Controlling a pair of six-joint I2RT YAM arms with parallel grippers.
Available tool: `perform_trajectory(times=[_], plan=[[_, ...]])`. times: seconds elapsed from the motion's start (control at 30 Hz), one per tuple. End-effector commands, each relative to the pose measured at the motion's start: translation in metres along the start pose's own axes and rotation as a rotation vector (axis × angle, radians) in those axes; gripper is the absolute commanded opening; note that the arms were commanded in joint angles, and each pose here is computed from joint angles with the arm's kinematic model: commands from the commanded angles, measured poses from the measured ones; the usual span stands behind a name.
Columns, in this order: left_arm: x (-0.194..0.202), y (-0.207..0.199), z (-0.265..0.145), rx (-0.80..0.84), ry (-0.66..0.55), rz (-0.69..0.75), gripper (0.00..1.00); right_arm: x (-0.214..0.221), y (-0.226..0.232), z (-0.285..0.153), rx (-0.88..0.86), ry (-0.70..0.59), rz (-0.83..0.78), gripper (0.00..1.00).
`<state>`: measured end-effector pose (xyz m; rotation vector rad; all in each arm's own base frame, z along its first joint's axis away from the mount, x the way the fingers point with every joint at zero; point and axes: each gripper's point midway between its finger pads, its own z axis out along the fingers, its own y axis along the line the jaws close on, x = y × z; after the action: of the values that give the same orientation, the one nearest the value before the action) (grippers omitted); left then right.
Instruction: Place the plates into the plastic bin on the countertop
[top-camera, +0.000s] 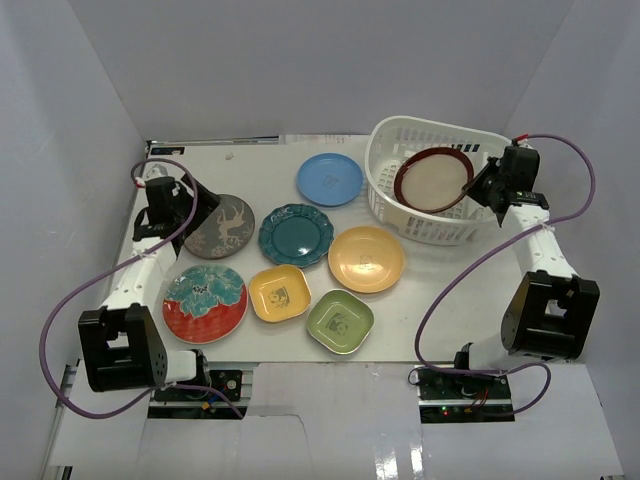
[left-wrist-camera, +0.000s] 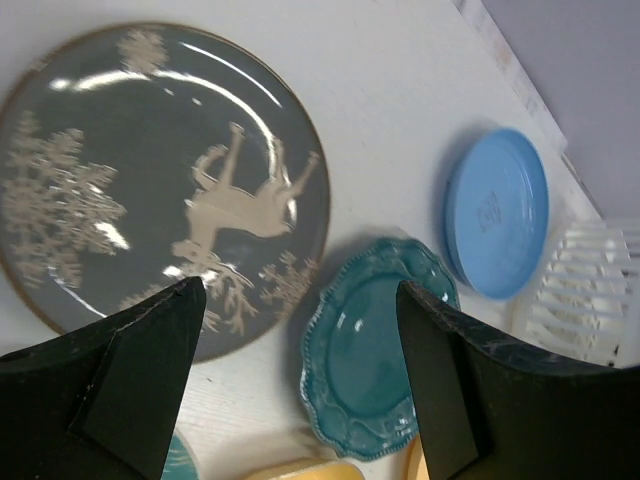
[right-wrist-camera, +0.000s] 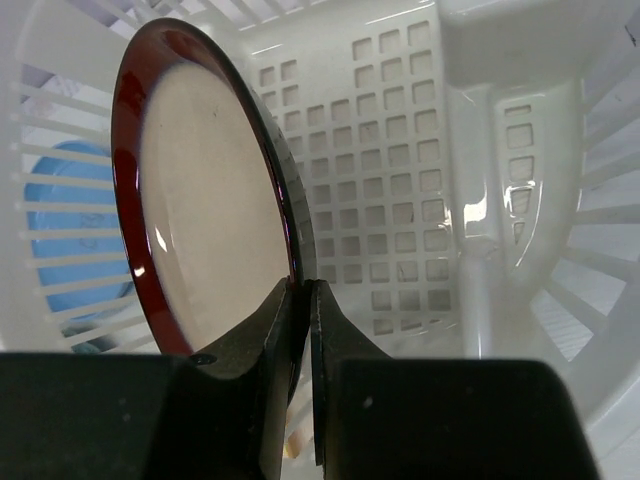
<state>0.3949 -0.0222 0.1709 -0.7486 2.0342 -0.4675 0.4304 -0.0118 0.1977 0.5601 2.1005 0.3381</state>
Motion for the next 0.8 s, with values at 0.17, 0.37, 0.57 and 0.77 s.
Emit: perform_trajectory(times=[0.17, 0.37, 0.57, 0.77], plan=[[-0.033, 0.069, -0.002, -0.173, -0.102, -0.063, 0.86, -0.027, 0.004, 0.015, -0.044, -0.18, 0.008, 0.08], [-0.03, 0.11, 0.009, -0.281, -0.096, -0.028, 0.84, -0.011, -0.005, 0.013, -0.024, -0.157, 0.02, 0.22], [-0.003, 0.142, 0.034, -0.322, 0.044, -0.044, 0.8, -0.015, 0.016, -0.005, -0.115, -0.155, 0.017, 0.77], [0.015, 0.168, 0.055, -0.268, 0.148, -0.155, 0.75, -0.022, 0.04, -0.03, -0.221, -0.169, -0.001, 0.84]])
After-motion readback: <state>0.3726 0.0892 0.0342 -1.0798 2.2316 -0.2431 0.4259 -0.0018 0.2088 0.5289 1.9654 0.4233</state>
